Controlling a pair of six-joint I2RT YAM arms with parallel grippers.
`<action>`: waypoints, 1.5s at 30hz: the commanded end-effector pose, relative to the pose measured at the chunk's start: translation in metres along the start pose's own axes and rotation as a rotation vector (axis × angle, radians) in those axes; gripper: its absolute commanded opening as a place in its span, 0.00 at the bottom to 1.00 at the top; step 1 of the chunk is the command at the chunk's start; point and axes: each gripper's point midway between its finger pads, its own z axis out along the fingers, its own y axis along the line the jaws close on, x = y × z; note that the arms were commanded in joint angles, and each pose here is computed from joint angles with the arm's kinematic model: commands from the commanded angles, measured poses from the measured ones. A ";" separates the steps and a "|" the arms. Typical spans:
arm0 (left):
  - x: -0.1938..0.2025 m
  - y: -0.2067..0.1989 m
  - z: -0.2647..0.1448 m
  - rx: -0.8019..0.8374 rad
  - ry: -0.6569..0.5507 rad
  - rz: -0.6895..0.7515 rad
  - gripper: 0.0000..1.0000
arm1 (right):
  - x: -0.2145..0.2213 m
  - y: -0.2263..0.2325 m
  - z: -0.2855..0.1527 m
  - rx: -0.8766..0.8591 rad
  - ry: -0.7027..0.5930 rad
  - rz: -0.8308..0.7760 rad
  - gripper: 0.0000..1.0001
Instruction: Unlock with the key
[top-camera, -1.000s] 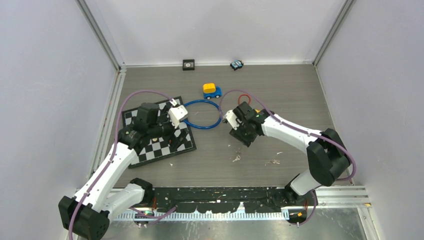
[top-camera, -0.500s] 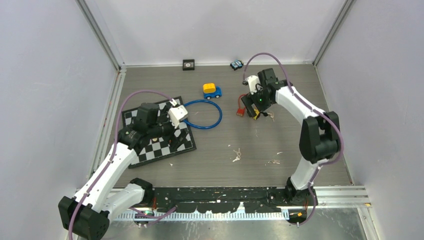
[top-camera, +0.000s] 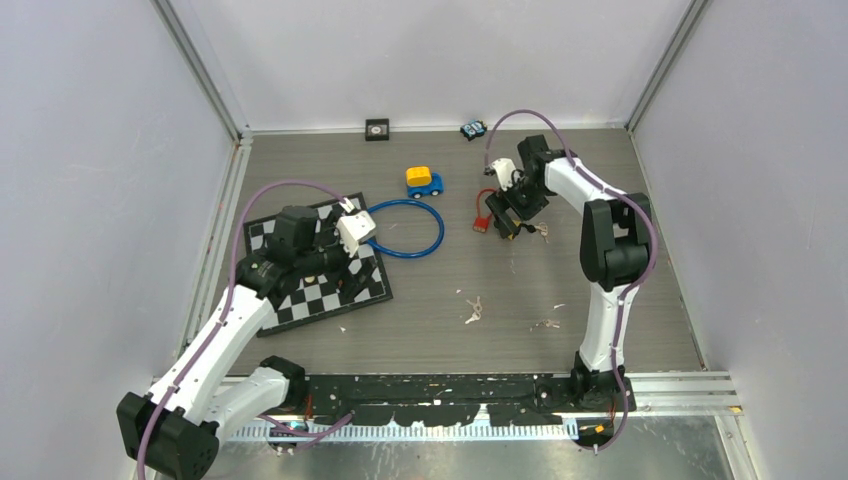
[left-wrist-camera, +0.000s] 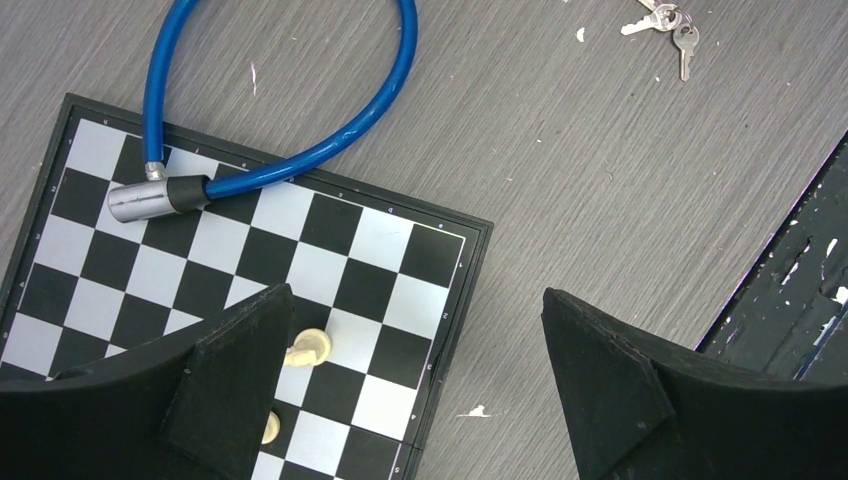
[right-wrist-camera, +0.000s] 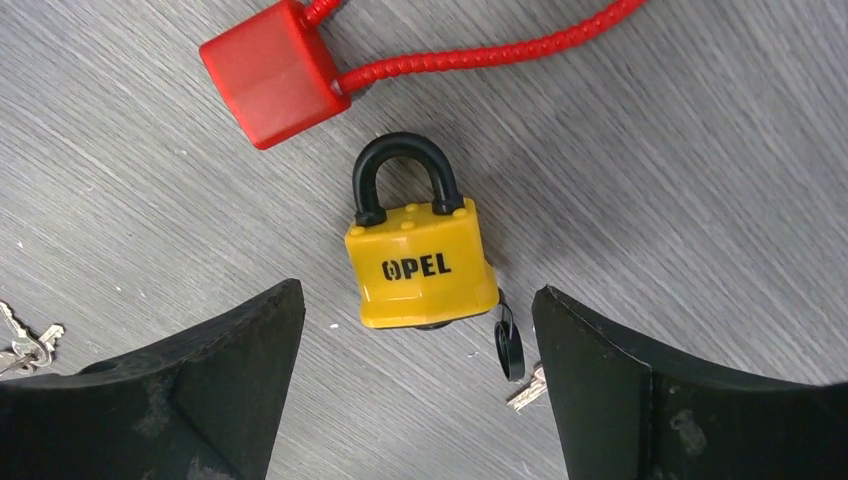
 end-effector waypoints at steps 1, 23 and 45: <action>-0.008 0.004 0.001 -0.003 -0.034 0.025 0.97 | -0.013 -0.001 0.000 -0.025 -0.025 -0.067 0.88; -0.015 0.016 -0.011 -0.099 -0.051 0.027 0.97 | 0.007 0.125 0.002 -0.058 -0.012 -0.273 0.18; -0.032 0.038 -0.054 -0.252 -0.038 0.022 0.96 | 0.013 0.293 0.033 -0.168 -0.010 -0.538 0.35</action>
